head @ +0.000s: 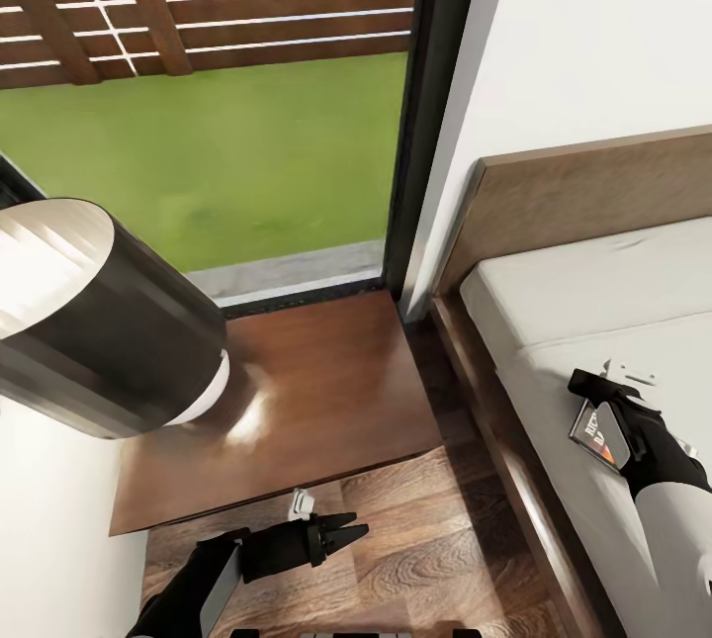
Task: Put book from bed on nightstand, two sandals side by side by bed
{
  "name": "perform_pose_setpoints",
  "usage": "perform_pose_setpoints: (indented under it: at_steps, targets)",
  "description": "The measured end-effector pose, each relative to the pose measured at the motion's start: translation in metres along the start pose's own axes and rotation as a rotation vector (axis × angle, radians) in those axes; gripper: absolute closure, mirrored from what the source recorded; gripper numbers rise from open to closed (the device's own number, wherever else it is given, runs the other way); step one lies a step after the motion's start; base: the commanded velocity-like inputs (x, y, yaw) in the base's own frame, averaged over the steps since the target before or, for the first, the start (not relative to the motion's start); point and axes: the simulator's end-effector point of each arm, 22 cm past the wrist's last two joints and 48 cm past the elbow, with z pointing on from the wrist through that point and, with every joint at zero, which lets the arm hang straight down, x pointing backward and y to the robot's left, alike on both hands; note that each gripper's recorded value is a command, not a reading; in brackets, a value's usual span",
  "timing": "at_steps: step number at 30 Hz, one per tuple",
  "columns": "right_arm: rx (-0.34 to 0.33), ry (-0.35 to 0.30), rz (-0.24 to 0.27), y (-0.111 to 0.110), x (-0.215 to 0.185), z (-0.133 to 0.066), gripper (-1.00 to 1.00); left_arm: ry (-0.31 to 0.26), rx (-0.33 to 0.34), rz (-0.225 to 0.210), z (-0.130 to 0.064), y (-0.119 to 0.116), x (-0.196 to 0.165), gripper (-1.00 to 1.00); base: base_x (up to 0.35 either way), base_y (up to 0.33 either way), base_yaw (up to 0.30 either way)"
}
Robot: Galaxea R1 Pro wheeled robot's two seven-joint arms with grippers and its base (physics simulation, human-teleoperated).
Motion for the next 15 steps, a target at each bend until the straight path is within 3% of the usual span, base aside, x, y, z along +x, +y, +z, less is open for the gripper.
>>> perform_pose_setpoints:
  at_steps: [10,15]
  targets:
    - [0.000,0.000,0.000,0.0001,0.0000,0.0000,-1.00,0.000,0.000,0.000,0.0000,0.0000,0.0000,-1.00,-0.003,0.000,0.000]
    - [0.000,-0.001,0.000,0.0001,-0.0002,0.0002,-1.00,-0.001,0.000,-0.001,0.0001,0.0001,-0.0002,-1.00,-0.130,0.000,0.000]
